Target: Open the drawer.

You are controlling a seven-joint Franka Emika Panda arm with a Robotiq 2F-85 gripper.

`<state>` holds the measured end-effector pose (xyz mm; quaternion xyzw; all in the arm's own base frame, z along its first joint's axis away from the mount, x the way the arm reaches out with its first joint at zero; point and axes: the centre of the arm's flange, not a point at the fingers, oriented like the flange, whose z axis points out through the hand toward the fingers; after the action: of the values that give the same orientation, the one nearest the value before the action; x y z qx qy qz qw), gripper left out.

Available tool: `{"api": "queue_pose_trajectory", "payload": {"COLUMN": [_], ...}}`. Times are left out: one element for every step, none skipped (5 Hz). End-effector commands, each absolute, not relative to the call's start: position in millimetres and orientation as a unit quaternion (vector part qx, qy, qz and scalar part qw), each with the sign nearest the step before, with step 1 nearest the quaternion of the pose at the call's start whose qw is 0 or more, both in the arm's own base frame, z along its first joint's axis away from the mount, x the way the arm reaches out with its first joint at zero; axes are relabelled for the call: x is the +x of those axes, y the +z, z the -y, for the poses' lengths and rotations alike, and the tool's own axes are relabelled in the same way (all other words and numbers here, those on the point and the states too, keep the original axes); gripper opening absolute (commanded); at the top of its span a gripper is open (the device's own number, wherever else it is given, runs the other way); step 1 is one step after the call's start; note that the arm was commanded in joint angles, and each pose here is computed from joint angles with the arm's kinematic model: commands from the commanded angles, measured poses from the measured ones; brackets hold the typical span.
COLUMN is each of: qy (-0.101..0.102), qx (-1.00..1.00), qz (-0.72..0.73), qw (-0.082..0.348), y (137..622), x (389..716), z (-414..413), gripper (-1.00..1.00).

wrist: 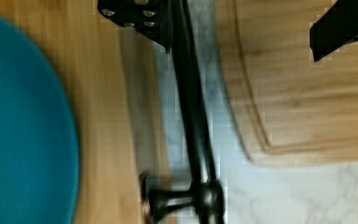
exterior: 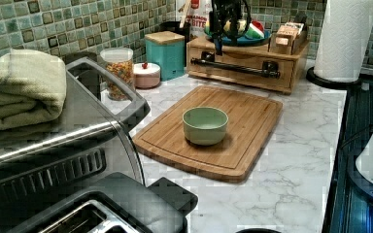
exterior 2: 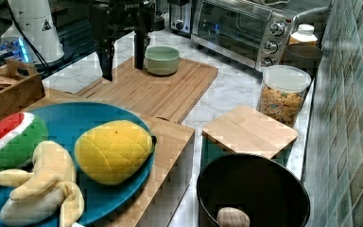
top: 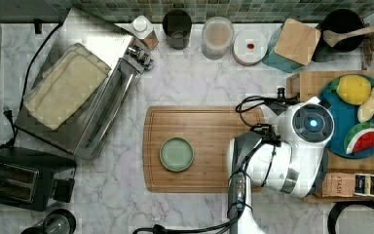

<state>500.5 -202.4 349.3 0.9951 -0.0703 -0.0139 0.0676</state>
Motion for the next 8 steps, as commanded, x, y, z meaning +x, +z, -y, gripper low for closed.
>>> {"api": "queue_pose_trajectory", "payload": {"qy": [0.030,0.036,0.020,0.018,0.021,0.010,0.011,0.005], "qx": [0.997,0.997,0.997,0.996,0.996,0.997,0.997,0.998], "qz": [0.034,0.024,0.038,0.048,0.041,0.039,0.045,0.044], "qw": [0.064,0.059,0.065,0.079,0.081,0.072,0.054,0.048], "y": [336.9,322.8,314.2,306.9,290.0,272.6,251.0,248.8], "x": [513.3,514.0,510.3,504.7,502.9,499.3,491.5,494.1], "z": [202.8,211.0,215.9,219.5,230.2,239.3,235.0,225.2], "gripper": [1.00,1.00,1.00,1.00,1.00,1.00,1.00,1.00]}}
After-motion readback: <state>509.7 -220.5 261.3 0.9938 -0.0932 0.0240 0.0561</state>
